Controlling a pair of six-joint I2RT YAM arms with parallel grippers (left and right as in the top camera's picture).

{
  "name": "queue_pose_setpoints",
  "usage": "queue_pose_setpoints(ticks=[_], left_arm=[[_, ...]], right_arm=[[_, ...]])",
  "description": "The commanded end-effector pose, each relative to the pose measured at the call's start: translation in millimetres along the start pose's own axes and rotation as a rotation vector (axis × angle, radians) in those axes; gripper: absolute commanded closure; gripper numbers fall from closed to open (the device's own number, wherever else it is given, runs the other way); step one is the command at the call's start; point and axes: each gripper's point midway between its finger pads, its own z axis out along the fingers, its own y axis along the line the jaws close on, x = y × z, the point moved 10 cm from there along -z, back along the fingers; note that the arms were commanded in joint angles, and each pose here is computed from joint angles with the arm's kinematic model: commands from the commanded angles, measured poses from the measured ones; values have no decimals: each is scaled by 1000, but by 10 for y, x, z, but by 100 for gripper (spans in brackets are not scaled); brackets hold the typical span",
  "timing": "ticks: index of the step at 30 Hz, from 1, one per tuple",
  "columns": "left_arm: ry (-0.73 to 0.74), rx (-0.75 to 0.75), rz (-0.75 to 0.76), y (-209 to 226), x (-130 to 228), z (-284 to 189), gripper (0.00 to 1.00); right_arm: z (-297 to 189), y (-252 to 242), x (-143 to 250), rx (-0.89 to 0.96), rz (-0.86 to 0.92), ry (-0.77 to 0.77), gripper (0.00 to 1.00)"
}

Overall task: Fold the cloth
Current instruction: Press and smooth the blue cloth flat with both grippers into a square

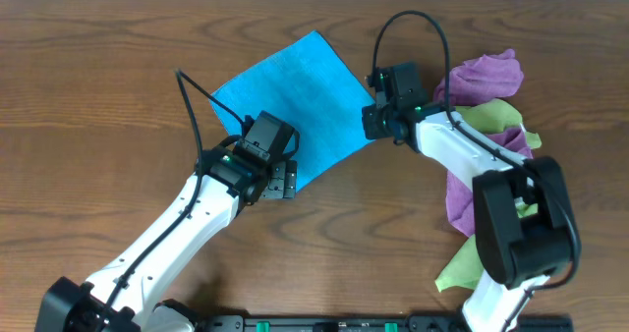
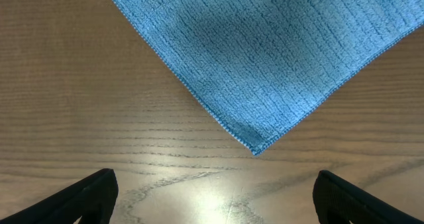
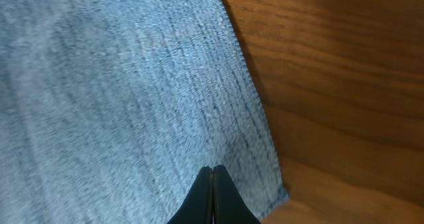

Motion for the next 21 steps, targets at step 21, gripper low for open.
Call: queue_pose_setpoints(ticks=[21], left_arm=[[-45, -114, -170, 529, -190, 43, 5]], right_arm=[[-11, 577, 1045, -14, 63, 649, 98]])
